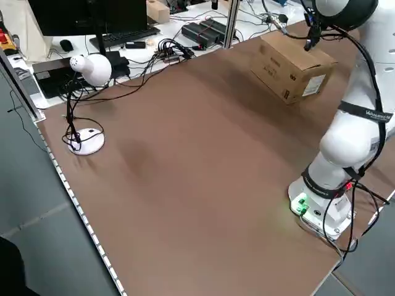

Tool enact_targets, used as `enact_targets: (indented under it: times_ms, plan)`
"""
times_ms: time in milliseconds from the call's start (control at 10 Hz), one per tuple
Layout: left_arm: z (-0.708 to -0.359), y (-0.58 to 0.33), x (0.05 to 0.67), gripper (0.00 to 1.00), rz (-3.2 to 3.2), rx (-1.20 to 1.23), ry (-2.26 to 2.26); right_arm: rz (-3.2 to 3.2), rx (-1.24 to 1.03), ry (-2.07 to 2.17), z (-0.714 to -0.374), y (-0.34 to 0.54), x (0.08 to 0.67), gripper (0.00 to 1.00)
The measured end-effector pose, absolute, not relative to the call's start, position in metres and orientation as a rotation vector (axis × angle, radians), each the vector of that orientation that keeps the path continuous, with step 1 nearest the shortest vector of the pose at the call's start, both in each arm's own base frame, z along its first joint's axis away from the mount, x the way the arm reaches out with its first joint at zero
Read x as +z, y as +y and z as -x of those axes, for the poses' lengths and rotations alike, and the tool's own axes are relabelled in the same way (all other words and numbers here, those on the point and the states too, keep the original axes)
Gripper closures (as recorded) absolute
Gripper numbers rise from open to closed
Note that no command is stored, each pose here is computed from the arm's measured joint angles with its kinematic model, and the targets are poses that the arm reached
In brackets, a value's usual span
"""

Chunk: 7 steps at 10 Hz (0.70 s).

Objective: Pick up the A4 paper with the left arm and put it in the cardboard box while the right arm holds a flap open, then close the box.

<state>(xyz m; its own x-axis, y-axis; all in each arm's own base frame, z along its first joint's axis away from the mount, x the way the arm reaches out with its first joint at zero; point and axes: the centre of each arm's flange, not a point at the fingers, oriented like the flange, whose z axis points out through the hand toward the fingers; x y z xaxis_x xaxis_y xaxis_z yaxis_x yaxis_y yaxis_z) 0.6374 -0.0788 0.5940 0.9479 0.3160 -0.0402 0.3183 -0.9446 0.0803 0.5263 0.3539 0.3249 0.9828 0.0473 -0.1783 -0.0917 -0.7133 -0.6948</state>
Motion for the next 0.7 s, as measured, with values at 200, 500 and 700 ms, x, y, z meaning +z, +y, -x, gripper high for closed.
enact_targets:
  times_ms: [200, 500, 700]
  plan:
    - [-0.625, -0.108, 0.586, 0.00, -3.029, -0.084, 0.400, 2.349, 0.257, 0.069, -0.527, 0.359, 0.334, 0.44]
    - [-0.604, -0.102, 0.602, 0.00, -3.063, -0.030, 0.280, 2.402, 0.326, 0.109, -0.544, 0.351, 0.364, 0.37]
    - [-0.599, -0.087, 0.610, 0.00, -3.115, 0.016, 0.149, 2.420, 0.365, 0.121, -0.555, 0.347, 0.394, 0.33]
